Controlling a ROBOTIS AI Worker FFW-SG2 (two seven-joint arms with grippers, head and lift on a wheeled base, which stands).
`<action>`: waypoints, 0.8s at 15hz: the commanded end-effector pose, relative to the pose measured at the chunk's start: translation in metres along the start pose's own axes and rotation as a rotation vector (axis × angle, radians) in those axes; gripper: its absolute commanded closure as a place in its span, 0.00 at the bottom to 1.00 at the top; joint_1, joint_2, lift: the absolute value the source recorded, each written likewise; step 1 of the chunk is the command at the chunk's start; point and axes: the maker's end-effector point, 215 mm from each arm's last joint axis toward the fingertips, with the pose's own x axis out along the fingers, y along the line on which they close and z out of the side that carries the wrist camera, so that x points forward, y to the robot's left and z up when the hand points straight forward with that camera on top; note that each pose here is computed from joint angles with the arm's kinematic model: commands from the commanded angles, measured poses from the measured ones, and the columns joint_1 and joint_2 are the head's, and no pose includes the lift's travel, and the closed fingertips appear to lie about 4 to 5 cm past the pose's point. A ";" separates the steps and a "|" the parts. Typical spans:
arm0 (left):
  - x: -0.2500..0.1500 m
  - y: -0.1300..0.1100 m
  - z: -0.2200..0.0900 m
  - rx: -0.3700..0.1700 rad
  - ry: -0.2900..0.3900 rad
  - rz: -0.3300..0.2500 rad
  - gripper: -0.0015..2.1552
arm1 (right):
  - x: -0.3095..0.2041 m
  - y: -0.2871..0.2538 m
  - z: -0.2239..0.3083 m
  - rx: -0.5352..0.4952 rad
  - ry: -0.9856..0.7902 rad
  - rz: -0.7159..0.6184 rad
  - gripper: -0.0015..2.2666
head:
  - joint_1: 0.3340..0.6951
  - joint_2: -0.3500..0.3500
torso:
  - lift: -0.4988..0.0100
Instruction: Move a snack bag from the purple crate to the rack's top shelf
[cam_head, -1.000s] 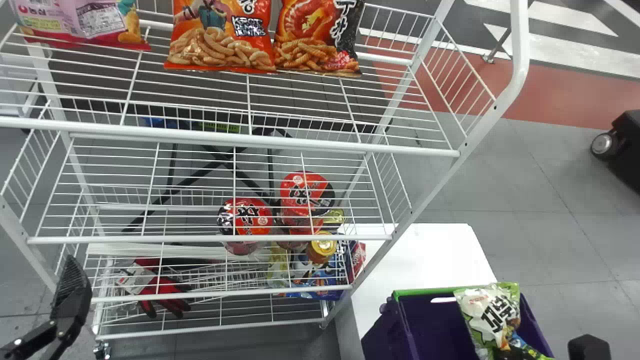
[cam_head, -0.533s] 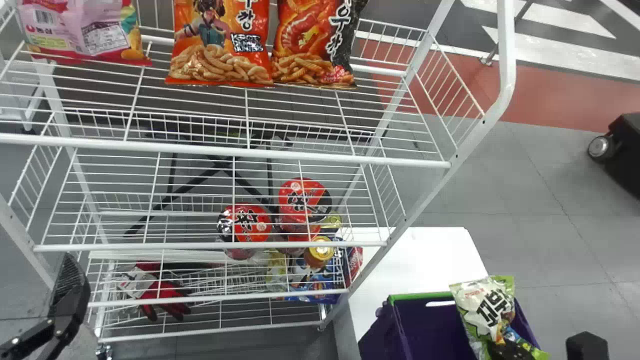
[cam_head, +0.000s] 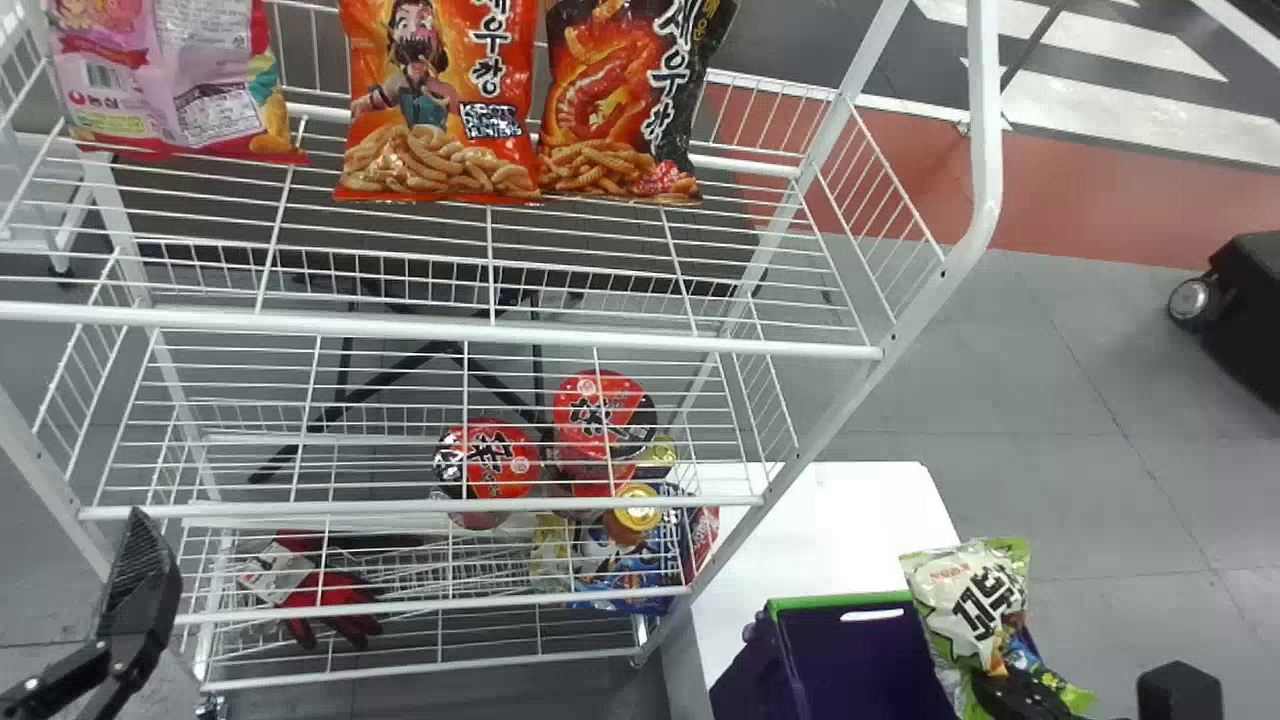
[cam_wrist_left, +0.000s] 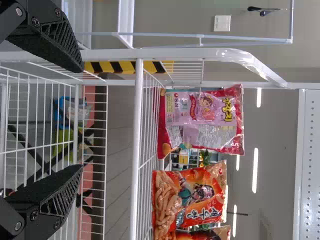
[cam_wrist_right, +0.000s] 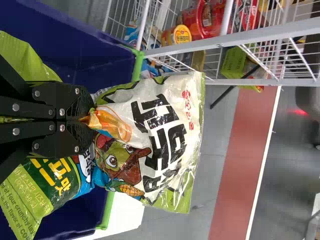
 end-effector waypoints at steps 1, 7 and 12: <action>0.000 0.000 0.001 0.000 -0.001 0.001 0.07 | -0.002 -0.003 0.004 0.011 -0.009 -0.007 0.98 | 1.00 0.00 | 0.72; -0.001 -0.002 0.002 0.001 0.002 -0.003 0.07 | -0.005 -0.007 0.005 0.016 -0.009 -0.013 0.98 | 1.00 0.00 | 0.77; -0.001 -0.002 0.000 0.004 0.010 -0.002 0.07 | -0.012 -0.013 0.008 0.061 -0.032 -0.012 0.98 | 1.00 0.00 | 0.81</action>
